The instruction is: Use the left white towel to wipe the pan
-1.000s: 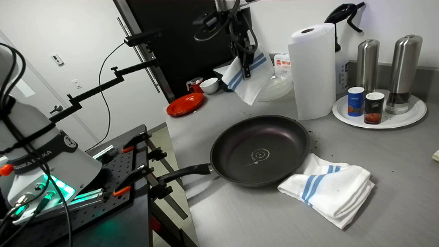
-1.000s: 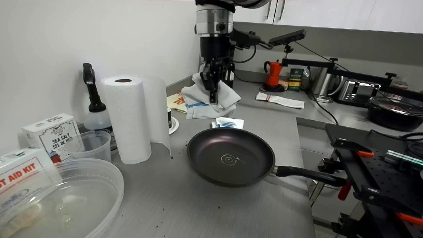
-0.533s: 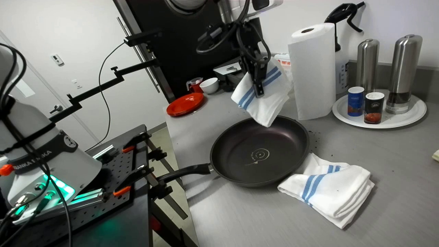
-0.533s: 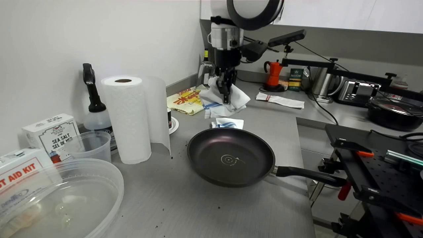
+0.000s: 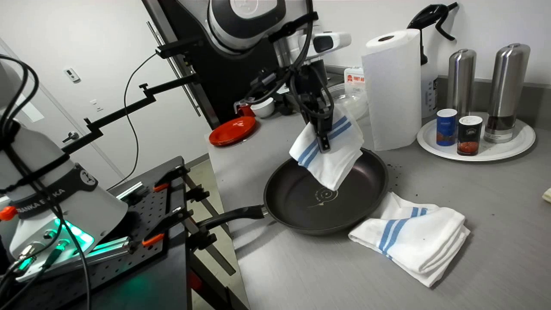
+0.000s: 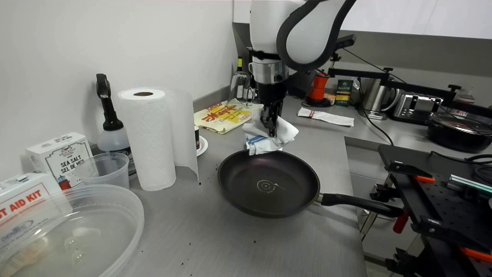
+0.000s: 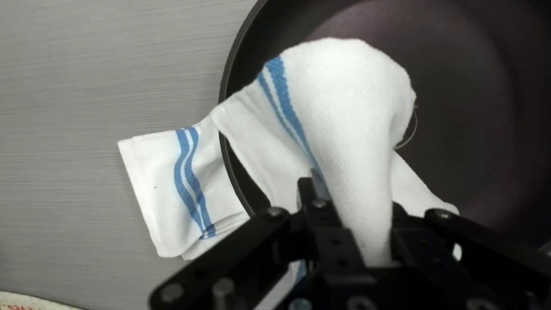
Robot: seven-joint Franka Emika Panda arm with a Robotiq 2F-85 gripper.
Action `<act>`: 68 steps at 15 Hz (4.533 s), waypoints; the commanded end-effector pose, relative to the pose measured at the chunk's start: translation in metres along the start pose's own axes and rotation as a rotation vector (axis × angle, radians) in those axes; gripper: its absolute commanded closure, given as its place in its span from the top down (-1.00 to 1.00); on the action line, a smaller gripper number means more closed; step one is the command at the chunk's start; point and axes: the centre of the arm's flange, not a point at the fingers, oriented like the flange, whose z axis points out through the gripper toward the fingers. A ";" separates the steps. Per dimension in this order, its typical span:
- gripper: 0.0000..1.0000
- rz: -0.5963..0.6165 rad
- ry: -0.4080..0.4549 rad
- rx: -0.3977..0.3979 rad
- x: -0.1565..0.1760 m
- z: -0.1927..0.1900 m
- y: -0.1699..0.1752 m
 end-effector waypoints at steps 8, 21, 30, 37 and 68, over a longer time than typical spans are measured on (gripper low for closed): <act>-0.92 0.013 0.158 -0.128 0.003 0.055 -0.018; -0.92 0.043 0.118 -0.205 -0.002 0.088 -0.002; -0.92 0.141 0.067 -0.145 0.005 0.120 -0.003; -0.92 0.158 0.062 -0.159 0.013 0.139 0.004; -0.92 0.260 -0.261 0.190 -0.008 0.126 -0.149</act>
